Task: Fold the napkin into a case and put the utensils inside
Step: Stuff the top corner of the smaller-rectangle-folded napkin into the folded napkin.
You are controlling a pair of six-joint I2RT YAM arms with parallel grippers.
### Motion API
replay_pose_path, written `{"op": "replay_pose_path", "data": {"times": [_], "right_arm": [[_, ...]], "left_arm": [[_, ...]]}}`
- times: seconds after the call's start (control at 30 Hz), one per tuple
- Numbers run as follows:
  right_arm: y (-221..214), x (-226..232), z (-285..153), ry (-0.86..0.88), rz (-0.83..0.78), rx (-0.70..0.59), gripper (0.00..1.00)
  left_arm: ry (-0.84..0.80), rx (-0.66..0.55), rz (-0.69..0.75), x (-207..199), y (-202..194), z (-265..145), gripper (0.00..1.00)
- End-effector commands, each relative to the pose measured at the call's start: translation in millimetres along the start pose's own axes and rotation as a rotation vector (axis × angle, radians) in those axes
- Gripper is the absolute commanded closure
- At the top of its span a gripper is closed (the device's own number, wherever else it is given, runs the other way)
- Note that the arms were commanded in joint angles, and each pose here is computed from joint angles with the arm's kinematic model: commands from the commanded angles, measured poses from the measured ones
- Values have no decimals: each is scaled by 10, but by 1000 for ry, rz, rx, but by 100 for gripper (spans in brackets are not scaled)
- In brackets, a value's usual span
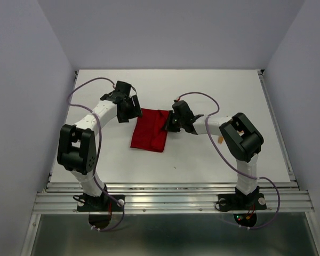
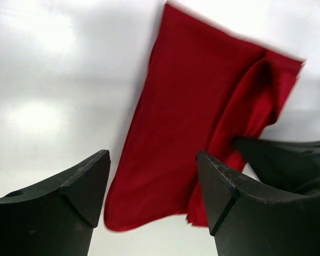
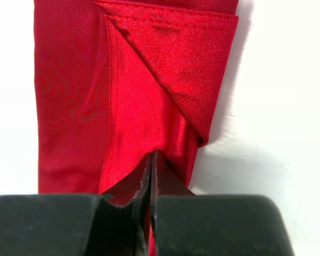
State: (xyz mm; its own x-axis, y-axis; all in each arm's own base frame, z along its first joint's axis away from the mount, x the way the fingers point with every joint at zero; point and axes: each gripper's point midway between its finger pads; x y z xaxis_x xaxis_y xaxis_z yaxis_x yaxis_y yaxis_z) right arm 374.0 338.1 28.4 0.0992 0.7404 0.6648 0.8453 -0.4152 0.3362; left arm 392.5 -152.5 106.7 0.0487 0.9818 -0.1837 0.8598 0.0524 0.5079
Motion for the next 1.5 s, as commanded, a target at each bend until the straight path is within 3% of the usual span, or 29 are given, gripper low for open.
{"op": "replay_pose_path", "data": {"times": [0.0,0.23,0.53,0.7,0.73,0.87,1.03,1.47], "right_arm": [[-114,-155,51,-73,-21,27,99],[-85,-130,48,-75,-27,21,99],[-85,-142,38,-79,-23,18,99],[-78,-146,39,-82,-23,14,99],[-80,-149,38,-83,-23,15,99],[-127,-138,54,-84,-24,23,99],[-117,-139,82,-88,-20,20,99],[-172,-95,200,-90,-19,25,99]], "left_arm": [[6,12,-58,106,-332,-119,25],[-17,143,-120,219,-1110,-41,34],[-39,214,-150,246,-1478,6,52],[-77,190,-157,166,-1395,-31,80],[-75,184,-153,166,-1368,-44,80],[-78,144,-117,142,-1189,-117,100],[-99,131,-15,63,-1106,-196,100],[-166,118,273,-613,-1025,-280,100]]}}
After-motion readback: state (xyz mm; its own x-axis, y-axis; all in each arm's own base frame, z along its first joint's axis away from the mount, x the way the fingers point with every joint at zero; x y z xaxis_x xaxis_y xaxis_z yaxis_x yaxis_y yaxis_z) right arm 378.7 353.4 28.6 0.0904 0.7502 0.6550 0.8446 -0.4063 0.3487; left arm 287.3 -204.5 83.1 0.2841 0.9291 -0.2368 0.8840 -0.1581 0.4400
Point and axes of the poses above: each gripper's point midway between its finger pads, its own z axis out along the fingers, its own x axis along the line the jaws close on, y = z × x, and after that the axes turned 12 degrees about z, right-handed
